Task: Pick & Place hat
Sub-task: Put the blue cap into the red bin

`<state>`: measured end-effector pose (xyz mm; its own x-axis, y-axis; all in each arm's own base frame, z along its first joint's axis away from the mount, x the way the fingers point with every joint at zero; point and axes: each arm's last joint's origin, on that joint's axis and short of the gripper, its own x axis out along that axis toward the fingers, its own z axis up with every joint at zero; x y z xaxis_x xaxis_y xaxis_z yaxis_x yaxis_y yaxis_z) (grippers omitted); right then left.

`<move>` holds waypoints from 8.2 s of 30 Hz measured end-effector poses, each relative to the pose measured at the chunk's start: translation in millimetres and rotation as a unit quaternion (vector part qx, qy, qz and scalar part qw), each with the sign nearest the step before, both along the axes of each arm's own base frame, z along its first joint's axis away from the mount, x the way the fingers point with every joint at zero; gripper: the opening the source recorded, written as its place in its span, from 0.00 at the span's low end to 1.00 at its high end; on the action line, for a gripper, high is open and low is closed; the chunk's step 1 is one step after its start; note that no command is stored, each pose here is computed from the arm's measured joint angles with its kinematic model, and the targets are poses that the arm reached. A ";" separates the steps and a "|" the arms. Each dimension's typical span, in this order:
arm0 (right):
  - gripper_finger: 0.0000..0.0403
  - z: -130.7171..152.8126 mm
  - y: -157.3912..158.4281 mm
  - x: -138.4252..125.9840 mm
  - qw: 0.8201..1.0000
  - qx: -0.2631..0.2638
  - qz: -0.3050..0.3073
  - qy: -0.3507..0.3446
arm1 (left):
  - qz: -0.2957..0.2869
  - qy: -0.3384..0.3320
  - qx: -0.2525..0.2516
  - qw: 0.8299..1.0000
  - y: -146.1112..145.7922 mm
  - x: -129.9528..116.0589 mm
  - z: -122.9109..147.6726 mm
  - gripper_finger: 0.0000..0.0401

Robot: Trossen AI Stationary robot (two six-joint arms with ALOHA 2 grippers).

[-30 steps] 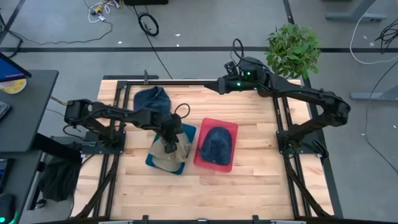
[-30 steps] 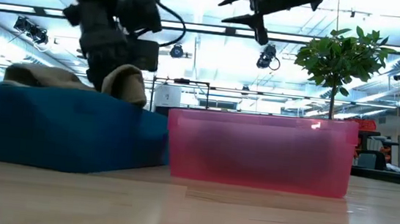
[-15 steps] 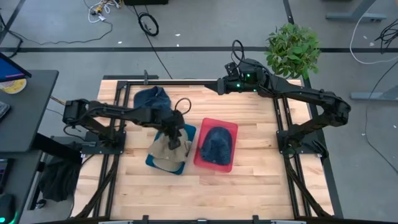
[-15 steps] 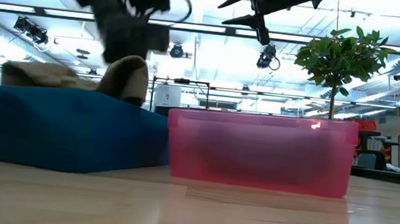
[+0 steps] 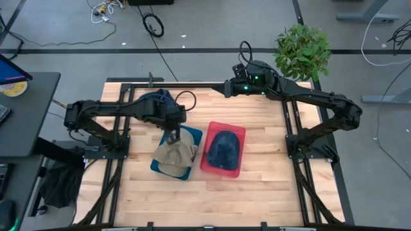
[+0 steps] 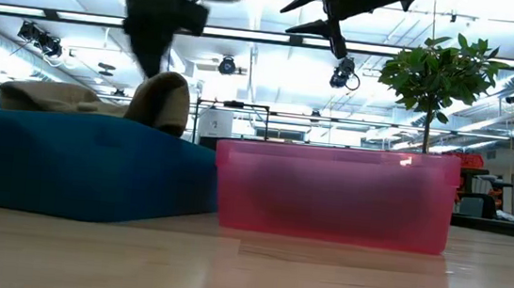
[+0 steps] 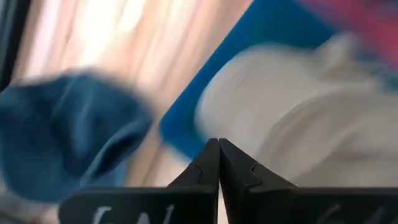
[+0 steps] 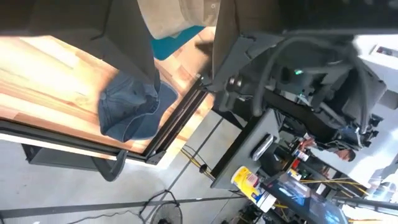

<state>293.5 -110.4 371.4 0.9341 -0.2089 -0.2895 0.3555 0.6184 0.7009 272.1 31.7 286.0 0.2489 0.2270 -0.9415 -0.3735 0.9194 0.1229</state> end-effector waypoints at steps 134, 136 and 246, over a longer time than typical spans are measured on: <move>0.44 68.1 83.5 12.8 0.906 -0.017 0.248 -0.342 | -0.122 -0.750 -0.216 0.614 -19.3 -115.0 240.9 0.03; 0.46 67.1 82.2 14.5 0.906 -0.018 0.246 -0.344 | -0.135 -0.750 -0.223 0.608 -21.1 -105.2 240.4 0.03; 0.01 -176.4 189.4 -63.4 0.969 0.139 -0.043 -0.200 | -0.039 -0.712 -0.044 0.700 -2.7 -132.5 226.1 0.44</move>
